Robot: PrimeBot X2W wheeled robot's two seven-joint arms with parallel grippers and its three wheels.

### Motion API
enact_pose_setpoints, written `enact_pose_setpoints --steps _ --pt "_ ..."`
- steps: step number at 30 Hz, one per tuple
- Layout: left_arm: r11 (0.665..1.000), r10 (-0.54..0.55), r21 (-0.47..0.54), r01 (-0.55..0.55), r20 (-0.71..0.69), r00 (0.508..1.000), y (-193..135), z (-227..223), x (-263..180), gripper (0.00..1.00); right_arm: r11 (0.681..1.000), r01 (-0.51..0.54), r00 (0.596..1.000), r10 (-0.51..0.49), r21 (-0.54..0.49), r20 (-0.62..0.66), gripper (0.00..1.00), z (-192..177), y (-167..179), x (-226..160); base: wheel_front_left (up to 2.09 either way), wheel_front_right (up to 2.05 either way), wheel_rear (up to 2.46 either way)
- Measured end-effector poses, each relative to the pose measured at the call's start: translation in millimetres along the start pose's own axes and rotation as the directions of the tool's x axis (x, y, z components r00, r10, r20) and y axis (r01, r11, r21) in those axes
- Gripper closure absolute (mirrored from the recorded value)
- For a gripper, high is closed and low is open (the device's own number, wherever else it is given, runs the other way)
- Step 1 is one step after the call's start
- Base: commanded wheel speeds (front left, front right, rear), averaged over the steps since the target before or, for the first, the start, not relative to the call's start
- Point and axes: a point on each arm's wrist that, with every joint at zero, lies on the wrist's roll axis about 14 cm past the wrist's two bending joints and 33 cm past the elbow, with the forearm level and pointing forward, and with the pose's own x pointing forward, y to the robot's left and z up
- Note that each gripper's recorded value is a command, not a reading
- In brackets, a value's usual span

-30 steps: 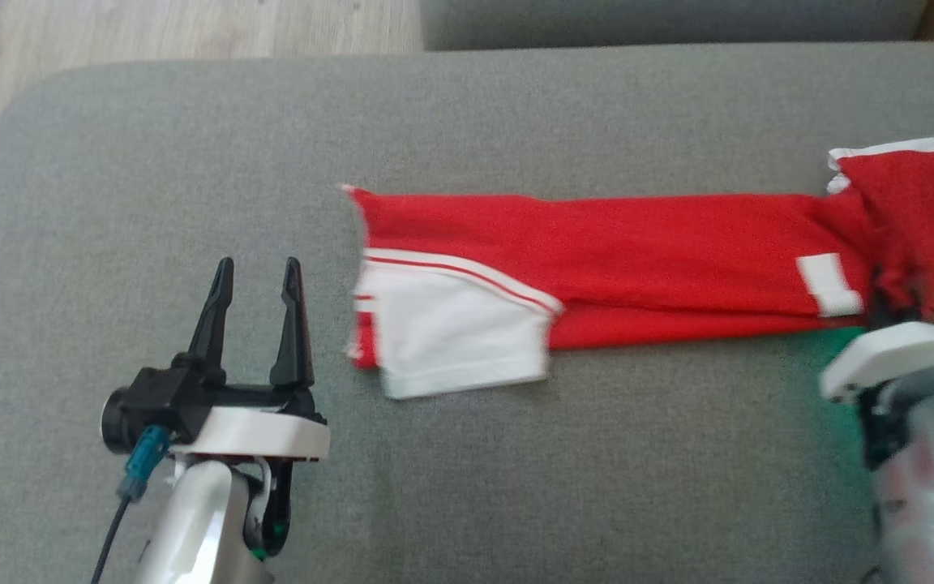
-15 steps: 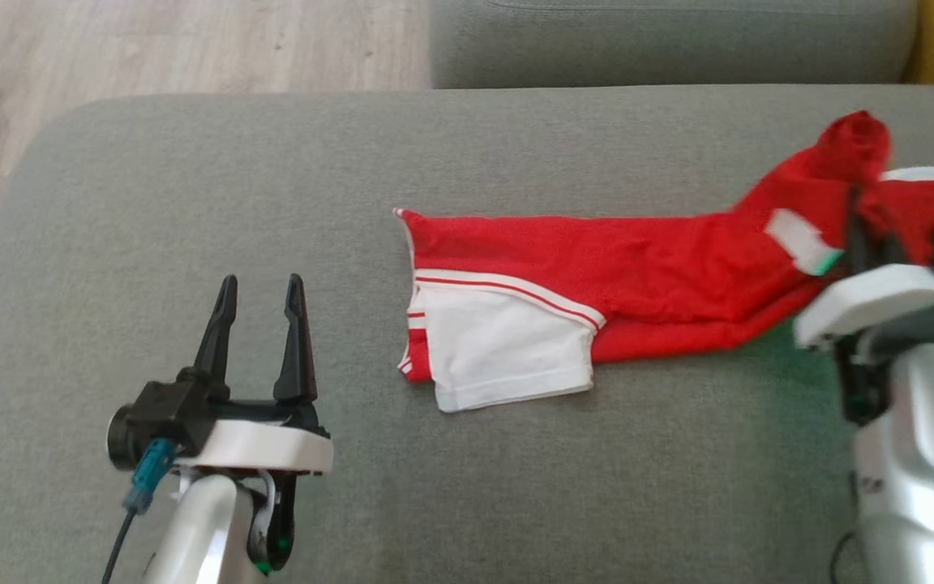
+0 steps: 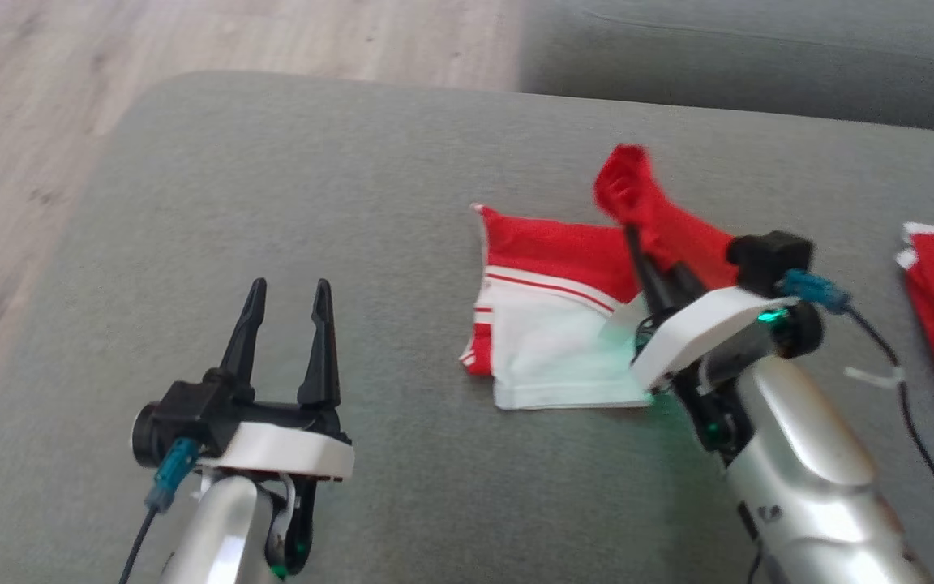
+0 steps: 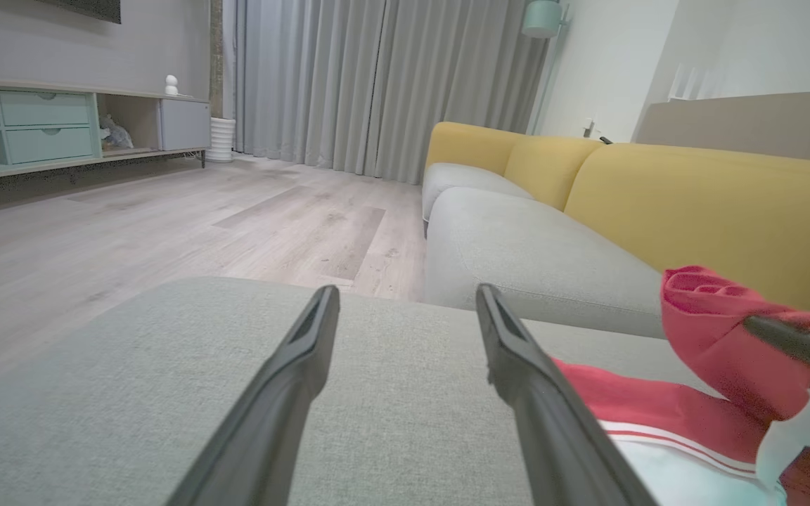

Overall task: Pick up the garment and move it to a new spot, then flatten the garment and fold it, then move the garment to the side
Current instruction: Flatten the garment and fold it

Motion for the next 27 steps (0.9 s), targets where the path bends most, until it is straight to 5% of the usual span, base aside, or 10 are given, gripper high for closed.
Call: enact_pose_setpoints --steps 7,17,18,27 --pt "0.998 0.06 0.007 -0.06 -0.005 0.998 18 0 -12 0.0 0.991 -0.137 0.986 0.136 -0.005 -0.093 1.0 -31 45 20 0.0 0.0 0.0" --pt "0.995 0.097 0.006 -0.096 -0.022 0.995 29 -5 -16 0.0 0.981 -0.194 0.957 0.187 -0.006 -0.223 1.0 -77 59 20 0.0 0.0 0.0" --pt "0.995 0.095 0.006 -0.095 -0.023 0.995 29 -5 -16 0.0 0.981 -0.196 0.955 0.19 -0.005 -0.228 0.0 -80 60 19 0.0 0.0 0.0" --pt "0.998 0.065 0.001 -0.065 -0.027 0.997 18 -8 -8 0.0 0.952 -0.303 0.939 0.307 0.049 -0.153 0.0 -64 97 10 0.0 0.0 0.0"
